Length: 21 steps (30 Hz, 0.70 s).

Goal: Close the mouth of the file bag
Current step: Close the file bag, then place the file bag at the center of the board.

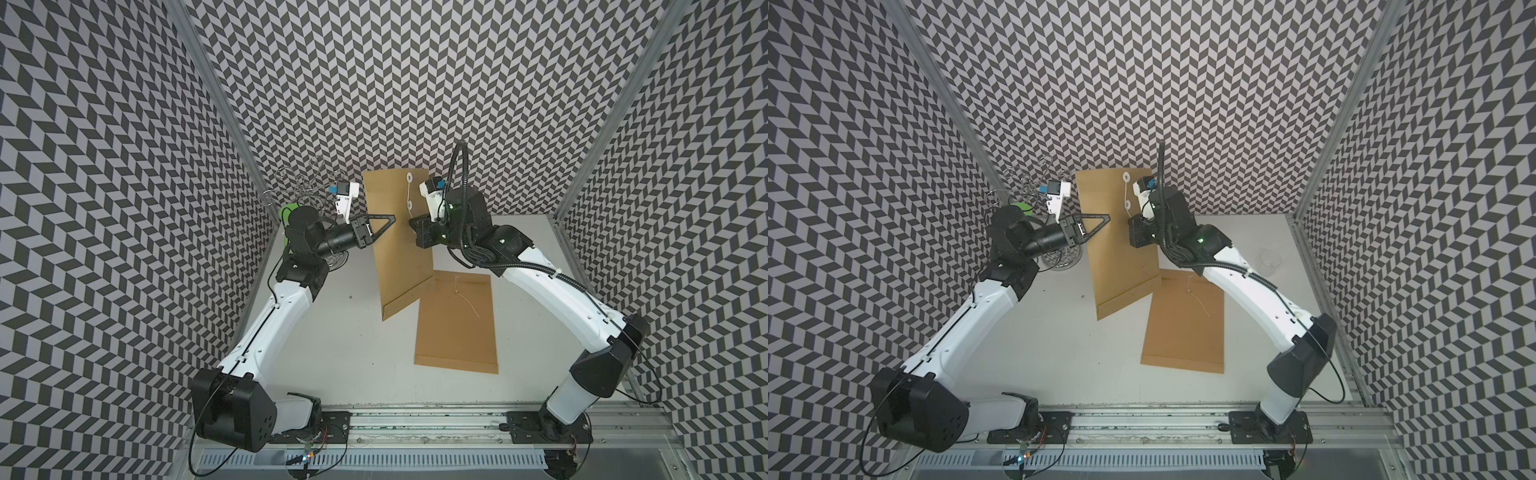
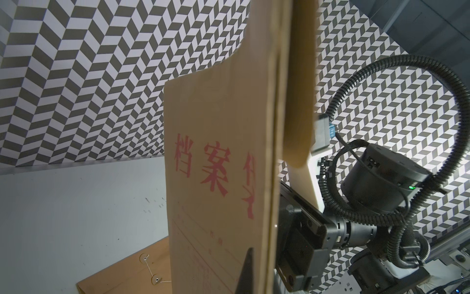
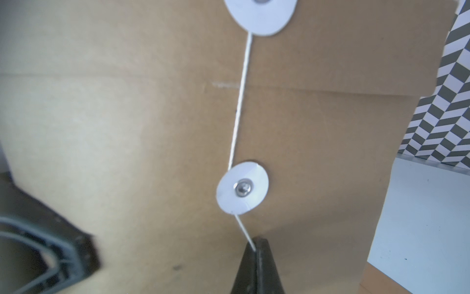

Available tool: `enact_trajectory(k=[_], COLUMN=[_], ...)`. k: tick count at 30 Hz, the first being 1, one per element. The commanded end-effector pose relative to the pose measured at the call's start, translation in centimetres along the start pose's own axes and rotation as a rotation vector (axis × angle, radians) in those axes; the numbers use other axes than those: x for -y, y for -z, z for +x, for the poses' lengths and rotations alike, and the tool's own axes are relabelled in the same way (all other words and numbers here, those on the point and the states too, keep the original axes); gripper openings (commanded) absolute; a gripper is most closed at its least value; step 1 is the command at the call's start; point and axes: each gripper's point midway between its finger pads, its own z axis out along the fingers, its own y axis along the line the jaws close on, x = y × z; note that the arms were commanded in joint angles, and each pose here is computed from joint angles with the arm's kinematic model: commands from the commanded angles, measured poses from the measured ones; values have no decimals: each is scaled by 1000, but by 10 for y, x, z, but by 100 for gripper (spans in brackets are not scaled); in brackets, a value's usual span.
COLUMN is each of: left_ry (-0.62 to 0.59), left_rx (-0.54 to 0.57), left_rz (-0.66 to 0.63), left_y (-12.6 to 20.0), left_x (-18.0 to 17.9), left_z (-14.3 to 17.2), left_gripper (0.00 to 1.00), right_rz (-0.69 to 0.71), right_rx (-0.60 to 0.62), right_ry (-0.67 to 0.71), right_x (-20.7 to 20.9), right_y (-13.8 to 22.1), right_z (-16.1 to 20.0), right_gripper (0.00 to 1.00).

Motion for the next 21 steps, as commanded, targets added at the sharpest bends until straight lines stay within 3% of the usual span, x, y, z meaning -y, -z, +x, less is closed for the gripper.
enact_trajectory(k=[1,11,17,21], left_ry=[-138,-132,-76,29], left_rx=[77,92,67,-31], left_rz=[64,24,-20,-126], left_y=[7,11,14,24], left_x=[34,23,6,-37], left_z=[-32,-37,-14,39], left_gripper=[0,0,0,0], right_rz=[-17,17,157,315], right_rx=[-24,-55,-113,-109], right_ry=[-20,-50,-118,-179], right_x=[1,25,85,144], right_y=[7,16,19,36], right_z=[8,28,69,88], right_gripper=[9,44,48,49])
